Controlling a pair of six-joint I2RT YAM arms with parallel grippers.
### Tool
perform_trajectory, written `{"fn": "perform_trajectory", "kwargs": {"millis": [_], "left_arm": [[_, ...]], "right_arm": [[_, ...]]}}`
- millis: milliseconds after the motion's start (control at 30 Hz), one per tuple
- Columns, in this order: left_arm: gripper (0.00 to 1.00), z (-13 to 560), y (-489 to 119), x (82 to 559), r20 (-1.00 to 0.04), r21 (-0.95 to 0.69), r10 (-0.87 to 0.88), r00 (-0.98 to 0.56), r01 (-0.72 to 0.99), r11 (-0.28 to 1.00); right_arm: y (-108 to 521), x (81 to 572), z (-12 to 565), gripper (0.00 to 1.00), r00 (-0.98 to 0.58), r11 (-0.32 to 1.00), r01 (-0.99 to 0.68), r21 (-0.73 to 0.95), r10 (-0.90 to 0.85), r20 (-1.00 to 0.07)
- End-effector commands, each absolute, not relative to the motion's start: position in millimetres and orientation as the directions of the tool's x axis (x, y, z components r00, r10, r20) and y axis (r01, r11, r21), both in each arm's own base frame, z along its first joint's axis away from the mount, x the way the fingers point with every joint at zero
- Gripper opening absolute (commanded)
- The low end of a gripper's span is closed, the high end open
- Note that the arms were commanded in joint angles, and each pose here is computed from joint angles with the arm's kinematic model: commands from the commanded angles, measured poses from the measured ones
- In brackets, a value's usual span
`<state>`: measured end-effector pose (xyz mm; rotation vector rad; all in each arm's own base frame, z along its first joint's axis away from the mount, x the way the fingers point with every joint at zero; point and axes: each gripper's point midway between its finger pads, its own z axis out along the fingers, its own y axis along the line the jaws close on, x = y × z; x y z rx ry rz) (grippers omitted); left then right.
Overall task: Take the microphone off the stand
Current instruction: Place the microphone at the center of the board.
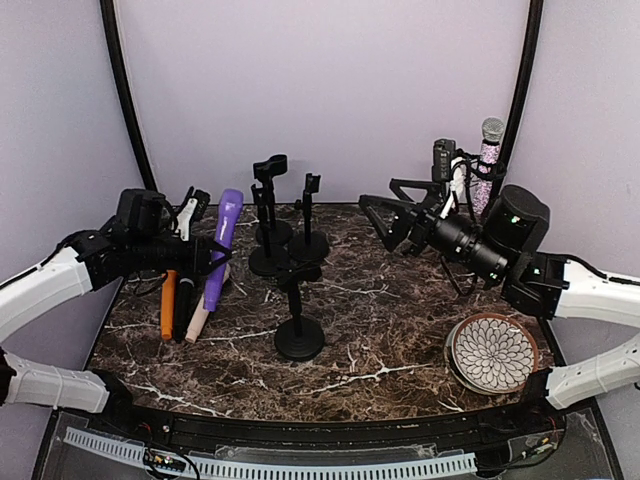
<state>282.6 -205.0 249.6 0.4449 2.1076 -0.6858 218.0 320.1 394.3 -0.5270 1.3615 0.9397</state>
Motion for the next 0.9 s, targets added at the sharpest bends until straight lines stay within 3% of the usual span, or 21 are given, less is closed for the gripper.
{"fn": "perform_trajectory", "kwargs": {"millis": [0, 567, 867], "left_arm": [[0.00, 176.3, -187.3, 289.5, -0.691, -0.298, 0.100, -0.716, 0.409, 0.863], [0.04, 56.1, -176.2, 318.2, -0.430, -0.166, 0.192, -0.882, 0.287, 0.944], [0.10, 36.4, -153.4, 327.5, -0.385, -0.022, 0.203, -0.900, 0.229, 0.973]], "right_arm": [[308.1, 231.9, 384.6, 0.98, -0.080, 0.608, -0.759, 0.232, 0.265, -0.961], [289.4, 235.5, 366.9, 0.99, -0.115, 0.651, -0.709, 0.273, 0.275, -0.955], [286.8, 236.7, 365.4, 0.98, -0.116, 0.658, -0.700, 0.278, 0.279, -0.953]]}}
